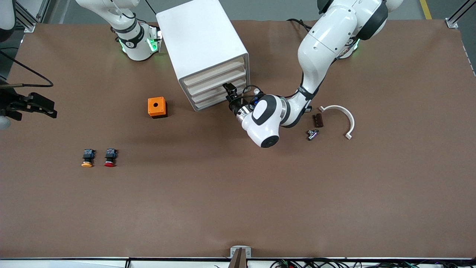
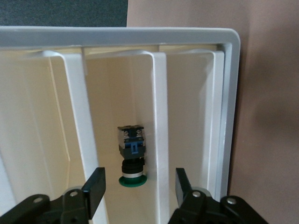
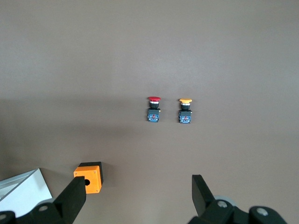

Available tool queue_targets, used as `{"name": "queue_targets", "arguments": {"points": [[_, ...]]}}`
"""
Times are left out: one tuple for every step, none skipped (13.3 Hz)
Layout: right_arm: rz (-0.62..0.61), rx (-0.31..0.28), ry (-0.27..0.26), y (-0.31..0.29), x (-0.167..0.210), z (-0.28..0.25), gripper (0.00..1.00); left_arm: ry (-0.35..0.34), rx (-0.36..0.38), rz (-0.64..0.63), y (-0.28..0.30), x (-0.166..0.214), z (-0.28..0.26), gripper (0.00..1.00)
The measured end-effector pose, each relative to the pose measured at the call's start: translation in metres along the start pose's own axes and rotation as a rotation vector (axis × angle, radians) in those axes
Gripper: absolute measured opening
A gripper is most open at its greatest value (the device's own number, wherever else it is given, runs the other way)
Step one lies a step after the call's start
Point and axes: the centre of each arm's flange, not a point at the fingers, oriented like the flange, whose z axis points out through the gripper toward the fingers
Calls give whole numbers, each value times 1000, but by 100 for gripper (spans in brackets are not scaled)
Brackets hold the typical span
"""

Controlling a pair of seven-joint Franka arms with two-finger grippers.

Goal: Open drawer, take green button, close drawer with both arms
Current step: 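Pull the drawer open with the left gripper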

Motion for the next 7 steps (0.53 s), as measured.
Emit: {"name": "queue_targets", "arguments": {"points": [[0,0,0,0,0,0,100,2,3,-6,4,1,2,68],[0,0,0,0,0,0,100,5,7,-13,9,3,5,68],[0,0,0,0,0,0,100,10,12,-19,13,4,9,67],[0,0,0,0,0,0,100,16,17,-21,15,5,13,62],[0,0,0,0,0,0,100,24,19,-19,15,4,18,57],[0,0,0,0,0,0,100,32,20,-17,13,3,24,56],[0,0,0,0,0,0,100,43,20,-13,11,2,31,54]]}}
